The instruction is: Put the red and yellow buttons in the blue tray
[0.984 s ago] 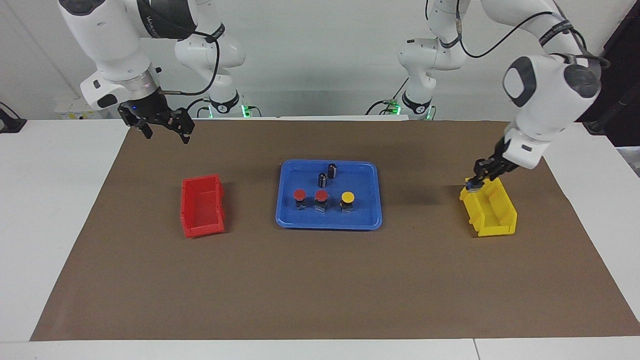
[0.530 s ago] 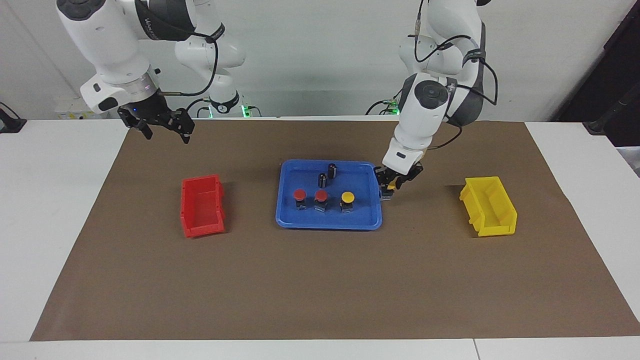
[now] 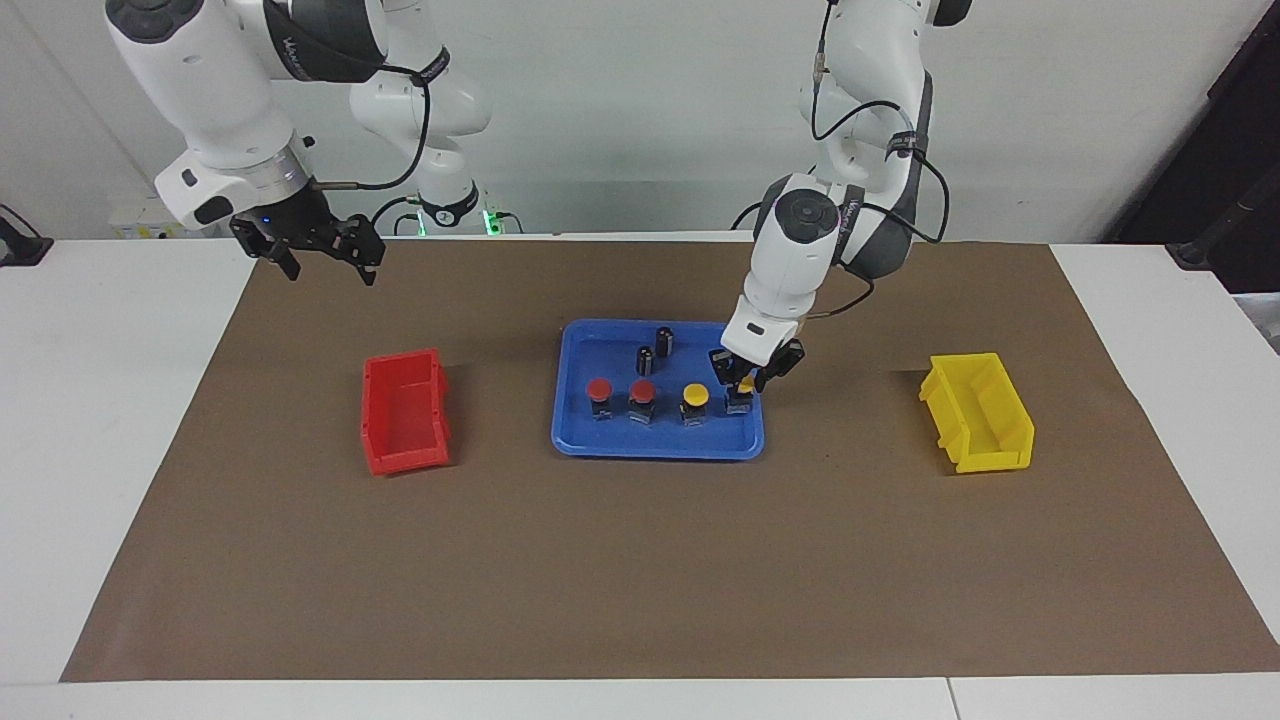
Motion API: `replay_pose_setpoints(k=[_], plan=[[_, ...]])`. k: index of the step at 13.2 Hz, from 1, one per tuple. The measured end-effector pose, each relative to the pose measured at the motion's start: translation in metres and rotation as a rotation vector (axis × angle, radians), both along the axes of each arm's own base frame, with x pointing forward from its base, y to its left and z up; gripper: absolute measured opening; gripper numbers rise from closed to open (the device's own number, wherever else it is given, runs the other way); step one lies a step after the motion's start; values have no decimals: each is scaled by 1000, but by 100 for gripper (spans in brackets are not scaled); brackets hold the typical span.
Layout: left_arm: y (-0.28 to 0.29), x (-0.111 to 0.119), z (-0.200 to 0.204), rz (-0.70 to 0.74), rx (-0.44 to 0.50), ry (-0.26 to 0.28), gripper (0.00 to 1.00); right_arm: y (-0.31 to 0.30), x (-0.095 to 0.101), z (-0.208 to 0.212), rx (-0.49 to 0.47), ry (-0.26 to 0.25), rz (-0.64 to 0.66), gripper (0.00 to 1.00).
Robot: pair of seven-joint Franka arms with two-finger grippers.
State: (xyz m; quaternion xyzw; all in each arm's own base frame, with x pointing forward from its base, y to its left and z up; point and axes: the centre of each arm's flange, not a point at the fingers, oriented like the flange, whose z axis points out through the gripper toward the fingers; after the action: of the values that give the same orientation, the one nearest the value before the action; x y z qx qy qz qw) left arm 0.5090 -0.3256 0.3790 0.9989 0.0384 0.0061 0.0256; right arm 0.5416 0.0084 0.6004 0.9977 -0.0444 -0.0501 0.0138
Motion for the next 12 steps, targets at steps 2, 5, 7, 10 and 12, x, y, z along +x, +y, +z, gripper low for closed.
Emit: replay_pose_setpoints(k=[2, 5, 7, 10, 12], plan=[[-1, 1, -5, 0, -3, -7, 41, 0, 0, 0, 0, 1, 0, 100], [2, 2, -11, 6, 1, -6, 50, 0, 0, 0, 0, 2, 0, 100], [4, 2, -12, 1, 7, 3, 73, 0, 0, -1, 0, 4, 0, 100], [15, 6, 7, -13, 31, 49, 100, 0, 0, -1, 0, 5, 0, 100], [46, 21, 47, -5, 36, 76, 100, 0, -1, -2, 0, 7, 0, 100]])
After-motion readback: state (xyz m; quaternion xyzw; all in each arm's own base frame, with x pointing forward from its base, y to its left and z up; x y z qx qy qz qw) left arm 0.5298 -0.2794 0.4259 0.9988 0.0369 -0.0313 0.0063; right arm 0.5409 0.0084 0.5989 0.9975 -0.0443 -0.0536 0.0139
